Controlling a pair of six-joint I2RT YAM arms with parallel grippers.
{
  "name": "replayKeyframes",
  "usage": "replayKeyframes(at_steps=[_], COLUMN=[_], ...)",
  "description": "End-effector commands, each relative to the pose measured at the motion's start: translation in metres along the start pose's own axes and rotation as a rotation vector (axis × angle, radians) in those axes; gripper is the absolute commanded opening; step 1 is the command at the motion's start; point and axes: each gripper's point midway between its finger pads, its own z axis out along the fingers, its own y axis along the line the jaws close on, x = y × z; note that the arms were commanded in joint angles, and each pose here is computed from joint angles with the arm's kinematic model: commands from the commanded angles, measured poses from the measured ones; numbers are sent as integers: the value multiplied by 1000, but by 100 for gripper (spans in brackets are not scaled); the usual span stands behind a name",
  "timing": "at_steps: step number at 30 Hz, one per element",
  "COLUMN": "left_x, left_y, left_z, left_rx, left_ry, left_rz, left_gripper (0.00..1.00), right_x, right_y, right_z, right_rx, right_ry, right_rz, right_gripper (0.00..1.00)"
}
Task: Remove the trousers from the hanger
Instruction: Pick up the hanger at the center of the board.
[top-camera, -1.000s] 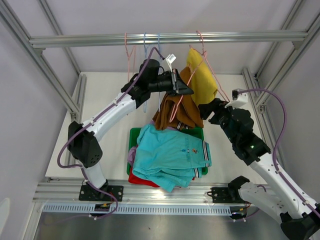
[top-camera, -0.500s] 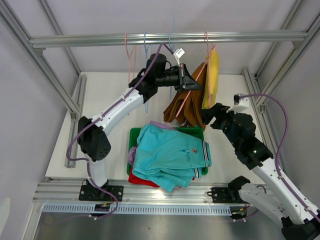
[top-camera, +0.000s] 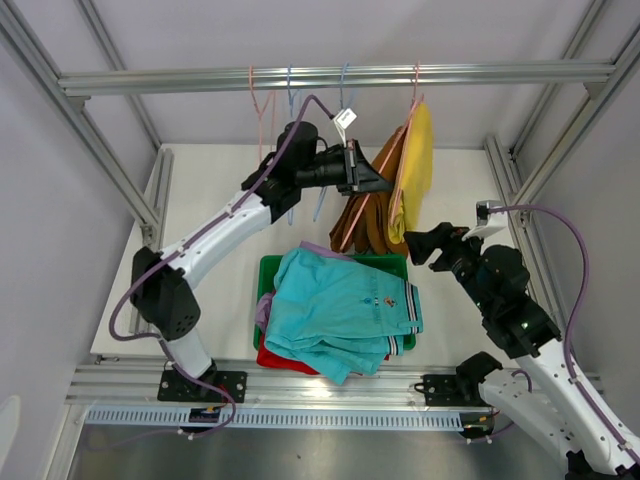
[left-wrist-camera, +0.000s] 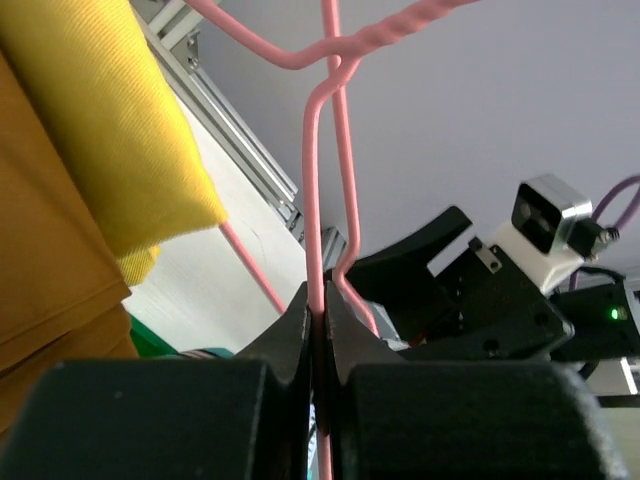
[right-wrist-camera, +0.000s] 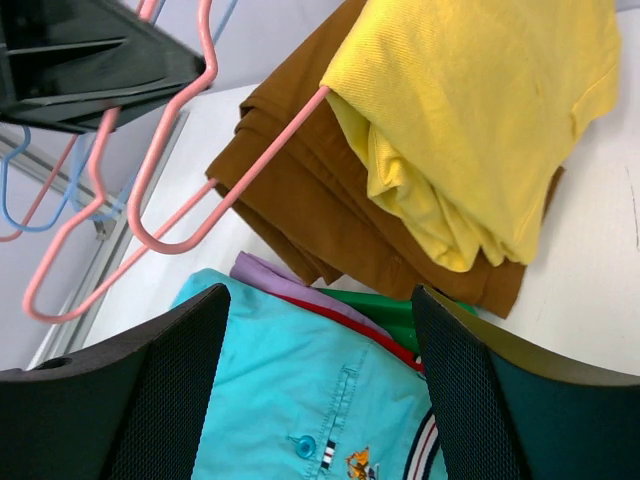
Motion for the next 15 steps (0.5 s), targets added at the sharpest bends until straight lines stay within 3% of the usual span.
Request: replayKeyframes(at_steps=[1,11,15], left_x=[-28,-23,-24], left_y=[-101,-108,-95], left_z=[-52,-95,-108], left_rx=[211,96,7], left_ry=[-186,-315,-384], left_rz=[286,391,403], left_gripper=[0,0,0], right_x=[-6,-21,-31], right_y=[4,22,56], right_z=[-5,-6,-16], right_rx=[-30,-122,-284], right_ry=[-6,-25,-30], right_rz=[-65,-203,-272], right_gripper=[78,76,74])
